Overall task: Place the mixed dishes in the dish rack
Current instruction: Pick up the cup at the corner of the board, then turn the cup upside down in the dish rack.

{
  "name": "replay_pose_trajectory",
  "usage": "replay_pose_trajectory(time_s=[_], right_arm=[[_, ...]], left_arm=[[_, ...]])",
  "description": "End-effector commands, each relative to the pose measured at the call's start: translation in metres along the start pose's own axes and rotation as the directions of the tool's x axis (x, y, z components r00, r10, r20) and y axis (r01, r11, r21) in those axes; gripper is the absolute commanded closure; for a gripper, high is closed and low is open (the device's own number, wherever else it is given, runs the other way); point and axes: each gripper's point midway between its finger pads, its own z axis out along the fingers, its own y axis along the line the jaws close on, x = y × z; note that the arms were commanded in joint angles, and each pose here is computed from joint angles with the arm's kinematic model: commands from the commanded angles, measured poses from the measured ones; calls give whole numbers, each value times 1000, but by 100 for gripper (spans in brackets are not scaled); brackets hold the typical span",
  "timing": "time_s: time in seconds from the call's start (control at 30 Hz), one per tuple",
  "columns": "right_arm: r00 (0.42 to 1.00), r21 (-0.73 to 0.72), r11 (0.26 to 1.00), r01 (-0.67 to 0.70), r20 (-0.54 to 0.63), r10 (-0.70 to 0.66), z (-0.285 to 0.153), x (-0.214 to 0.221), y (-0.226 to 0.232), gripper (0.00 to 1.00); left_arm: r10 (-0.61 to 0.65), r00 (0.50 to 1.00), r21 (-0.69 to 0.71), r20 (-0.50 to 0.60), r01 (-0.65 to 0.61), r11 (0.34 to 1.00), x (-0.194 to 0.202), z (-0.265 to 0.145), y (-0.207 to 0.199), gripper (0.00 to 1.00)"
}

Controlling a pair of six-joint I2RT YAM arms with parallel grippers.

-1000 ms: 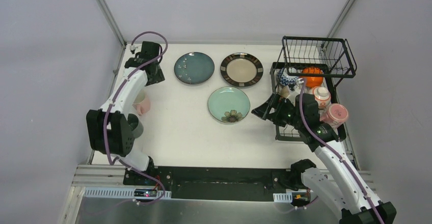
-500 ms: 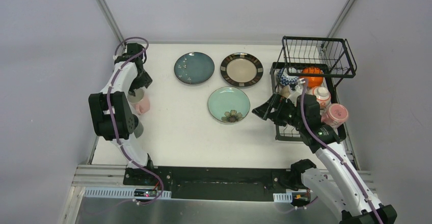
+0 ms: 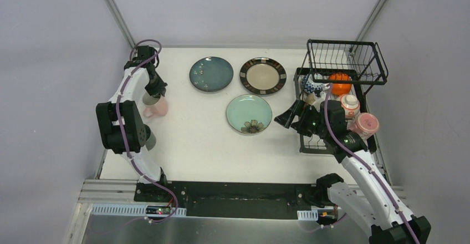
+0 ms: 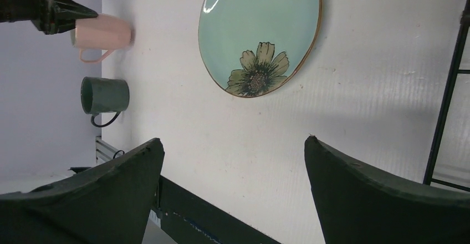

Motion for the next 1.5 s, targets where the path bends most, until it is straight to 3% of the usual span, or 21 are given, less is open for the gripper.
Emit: replay_pose_trajectory(time_s=[0.0, 0.17, 0.33, 0.5, 0.63, 0.83, 0.93, 1.07, 1.27, 1.33, 1.37, 1.47], right_arm=[[999, 55, 998, -5, 44, 2, 5, -16, -3, 1], [1000, 70, 997, -19, 19, 18, 11, -13, -6, 1], [1000, -31, 999, 10, 5, -10, 13, -9, 11, 1], [996, -160, 983, 84, 53, -76, 20, -13, 42, 1], [992, -208, 971, 118, 59, -108, 35, -18, 63, 2], [975, -410, 892, 193, 185, -125, 50, -40, 121, 4], [949, -405, 878, 254, 280, -145, 60, -46, 137, 4], [916, -459, 832, 311, 378, -134, 70, -58, 157, 4], [914, -568, 741, 358, 374, -155, 78, -57, 201, 4], [909, -618, 686, 385, 383, -164, 77, -52, 215, 5], [913, -671, 634, 385, 377, -156, 76, -49, 227, 8], [921, -715, 586, 382, 348, -175, 74, -42, 237, 10]], left_arm=[[-64, 994, 272, 85, 39, 961, -23, -63, -45, 100], [-116, 987, 405, 116, 60, 913, -27, -103, -59, 100], [-170, 985, 543, 36, 124, 831, -14, -133, -76, 100], [-192, 973, 757, -127, 220, 615, 5, -182, -109, 100], [-215, 964, 874, -156, 236, 425, 4, -231, -122, 100], [-204, 945, 928, -254, 298, 224, 11, -270, -128, 100], [-210, 918, 928, -338, 362, 92, 12, -288, -130, 100], [-167, 927, 937, -335, 347, 45, 22, -309, -137, 100], [-133, 906, 915, -403, 395, -81, 23, -337, -144, 100], [-87, 912, 914, -401, 391, -113, 31, -350, -152, 100], [-7, 903, 894, -429, 423, -147, 41, -366, -161, 100], [66, 906, 884, -417, 422, -201, 51, -389, -169, 100]])
